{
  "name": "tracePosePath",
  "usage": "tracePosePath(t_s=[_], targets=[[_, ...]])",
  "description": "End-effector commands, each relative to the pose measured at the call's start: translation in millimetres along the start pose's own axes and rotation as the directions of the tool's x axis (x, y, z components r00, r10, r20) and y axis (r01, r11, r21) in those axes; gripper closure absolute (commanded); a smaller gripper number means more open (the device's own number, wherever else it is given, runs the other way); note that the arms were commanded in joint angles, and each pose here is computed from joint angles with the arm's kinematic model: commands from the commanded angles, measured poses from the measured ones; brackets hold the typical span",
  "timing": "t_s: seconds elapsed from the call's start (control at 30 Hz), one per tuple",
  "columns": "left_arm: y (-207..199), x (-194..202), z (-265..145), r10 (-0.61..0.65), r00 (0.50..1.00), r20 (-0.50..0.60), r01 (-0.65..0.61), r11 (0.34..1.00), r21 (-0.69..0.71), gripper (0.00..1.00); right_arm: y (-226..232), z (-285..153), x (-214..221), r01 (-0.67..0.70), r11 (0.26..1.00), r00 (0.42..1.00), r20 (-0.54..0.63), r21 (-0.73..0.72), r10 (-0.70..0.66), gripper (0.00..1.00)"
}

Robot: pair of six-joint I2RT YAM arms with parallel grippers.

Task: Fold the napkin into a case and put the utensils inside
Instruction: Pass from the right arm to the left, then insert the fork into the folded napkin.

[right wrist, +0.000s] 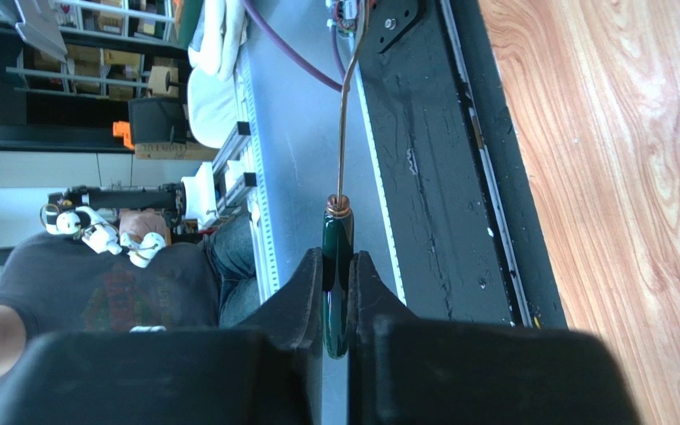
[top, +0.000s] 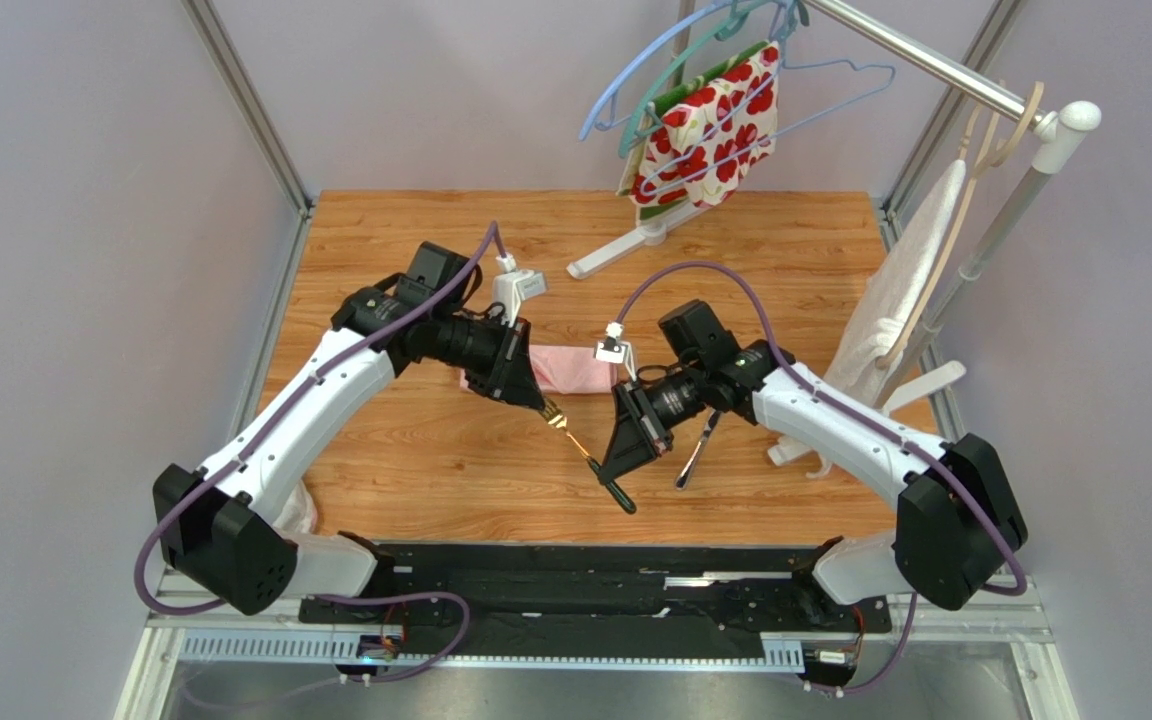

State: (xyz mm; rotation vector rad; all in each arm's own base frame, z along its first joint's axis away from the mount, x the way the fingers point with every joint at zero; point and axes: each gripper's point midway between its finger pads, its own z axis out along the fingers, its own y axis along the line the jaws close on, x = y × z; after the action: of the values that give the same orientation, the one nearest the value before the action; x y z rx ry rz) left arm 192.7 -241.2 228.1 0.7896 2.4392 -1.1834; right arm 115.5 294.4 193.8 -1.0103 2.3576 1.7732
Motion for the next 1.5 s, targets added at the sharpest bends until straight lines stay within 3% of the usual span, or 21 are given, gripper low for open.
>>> tracePosePath(t_s=[0.0,0.03,0.07,0.13,0.17,0.23,0.27,0.37,0.5,0.8,0.87,1.0,1.27,1.47], targets=[[6,-23,-11,0.034,0.991,0.126,-0.022,0.995,-0.095,1.0,-2,-2,-30,0.069,0.996,0.996,0.053,0.062,-0.073,0.74],[17,-26,-18,0.008,0.988,0.154,0.015,0.989,-0.148,1.0,-13,-7,-37,0.044,0.992,0.995,0.082,0.122,-0.054,0.64],[37,-29,-25,-0.019,0.983,0.182,0.063,0.968,-0.241,1.0,-44,-18,-49,-0.015,0.954,0.989,0.142,0.298,-0.029,0.48],[66,-26,-36,-0.117,0.966,0.232,0.19,0.926,-0.325,1.0,-75,-49,-74,-0.182,0.876,0.953,0.3,0.446,0.046,0.42],[92,-27,-52,-0.176,0.937,0.301,0.286,0.882,-0.375,1.0,-97,-71,-85,-0.267,0.797,0.919,0.392,0.542,0.042,0.33],[117,-24,-63,-0.263,0.88,0.396,0.415,0.83,-0.372,1.0,-112,-93,-102,-0.361,0.75,0.862,0.506,0.555,0.041,0.32],[133,-24,-74,-0.295,0.84,0.455,0.477,0.802,-0.361,1.0,-128,-109,-107,-0.407,0.674,0.835,0.55,0.616,0.002,0.3],[161,-23,-85,-0.312,0.77,0.556,0.556,0.755,-0.346,1.0,-153,-122,-119,-0.478,0.611,0.795,0.607,0.631,-0.005,0.27],[194,-32,-106,-0.294,0.698,0.653,0.6,0.738,-0.309,1.0,-191,-127,-131,-0.56,0.621,0.741,0.667,0.548,0.08,0.29],[250,-26,-91,-0.401,0.697,0.595,0.66,0.683,-0.313,1.0,-254,-117,-137,-0.626,0.59,0.712,0.682,0.51,0.166,0.48],[252,-23,-87,-0.417,0.704,0.575,0.66,0.684,-0.313,1.0,-261,-117,-139,-0.636,0.586,0.704,0.689,0.502,0.173,0.49],[254,-19,-82,-0.432,0.708,0.559,0.658,0.691,-0.3,1.0,-274,-117,-144,-0.666,0.577,0.68,0.704,0.473,0.207,0.62],[251,-11,-82,-0.432,0.723,0.54,0.651,0.687,-0.322,1.0,-295,-105,-146,-0.678,0.572,0.684,0.682,0.462,0.26,0.7],[246,0,-79,-0.466,0.72,0.514,0.667,0.671,-0.326,1.0,-298,-101,-147,-0.681,0.576,0.68,0.683,0.452,0.267,0.7]])
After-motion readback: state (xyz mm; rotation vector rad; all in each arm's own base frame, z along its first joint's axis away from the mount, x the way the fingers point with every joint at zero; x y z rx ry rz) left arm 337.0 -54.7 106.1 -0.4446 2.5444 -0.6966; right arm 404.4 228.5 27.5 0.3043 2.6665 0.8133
